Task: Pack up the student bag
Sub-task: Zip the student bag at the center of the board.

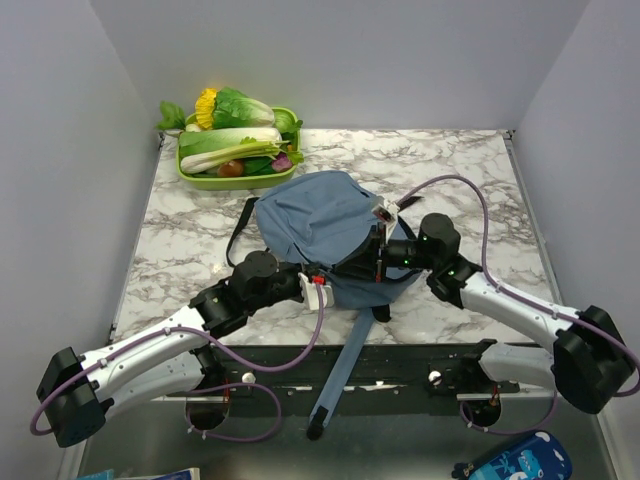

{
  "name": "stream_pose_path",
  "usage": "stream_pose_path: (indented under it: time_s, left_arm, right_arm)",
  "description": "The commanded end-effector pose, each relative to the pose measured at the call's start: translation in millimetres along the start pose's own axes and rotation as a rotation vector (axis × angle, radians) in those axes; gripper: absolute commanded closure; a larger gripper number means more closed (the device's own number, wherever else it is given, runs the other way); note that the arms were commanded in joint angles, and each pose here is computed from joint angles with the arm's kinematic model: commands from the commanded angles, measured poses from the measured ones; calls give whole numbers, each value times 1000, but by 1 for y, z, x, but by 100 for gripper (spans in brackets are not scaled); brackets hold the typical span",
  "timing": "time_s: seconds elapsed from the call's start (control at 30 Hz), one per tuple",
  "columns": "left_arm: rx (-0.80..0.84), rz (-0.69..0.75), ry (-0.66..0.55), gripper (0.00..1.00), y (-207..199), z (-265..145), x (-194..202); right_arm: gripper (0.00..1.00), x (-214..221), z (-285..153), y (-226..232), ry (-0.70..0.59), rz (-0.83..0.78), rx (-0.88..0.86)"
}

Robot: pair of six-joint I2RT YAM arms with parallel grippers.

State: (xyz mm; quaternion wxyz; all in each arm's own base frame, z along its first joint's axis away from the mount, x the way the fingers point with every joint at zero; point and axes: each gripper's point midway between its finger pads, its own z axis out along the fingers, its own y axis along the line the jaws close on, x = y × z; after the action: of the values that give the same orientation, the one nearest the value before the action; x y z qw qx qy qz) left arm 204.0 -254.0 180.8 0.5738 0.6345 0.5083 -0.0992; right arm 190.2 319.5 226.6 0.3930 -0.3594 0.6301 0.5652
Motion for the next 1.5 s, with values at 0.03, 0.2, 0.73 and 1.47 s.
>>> stream_pose_path:
  time_s: [0.03,0.2,0.73,1.47]
  left_arm:
    - [-125,1,-25,100,30,-5,-9]
    - [-127,8,-24,98,33,-5,-9]
    - [-91,8,-60,94,31,-4,-18]
    - [-98,21,-121,96,34,2,-29]
  right_arm:
    - [100,7,-18,-2,-36,-27,101]
    - [100,9,-30,2,-32,-31,147]
    - [43,7,-55,-1,9,-187,306]
    - [8,52,-10,-16,-140,215,453]
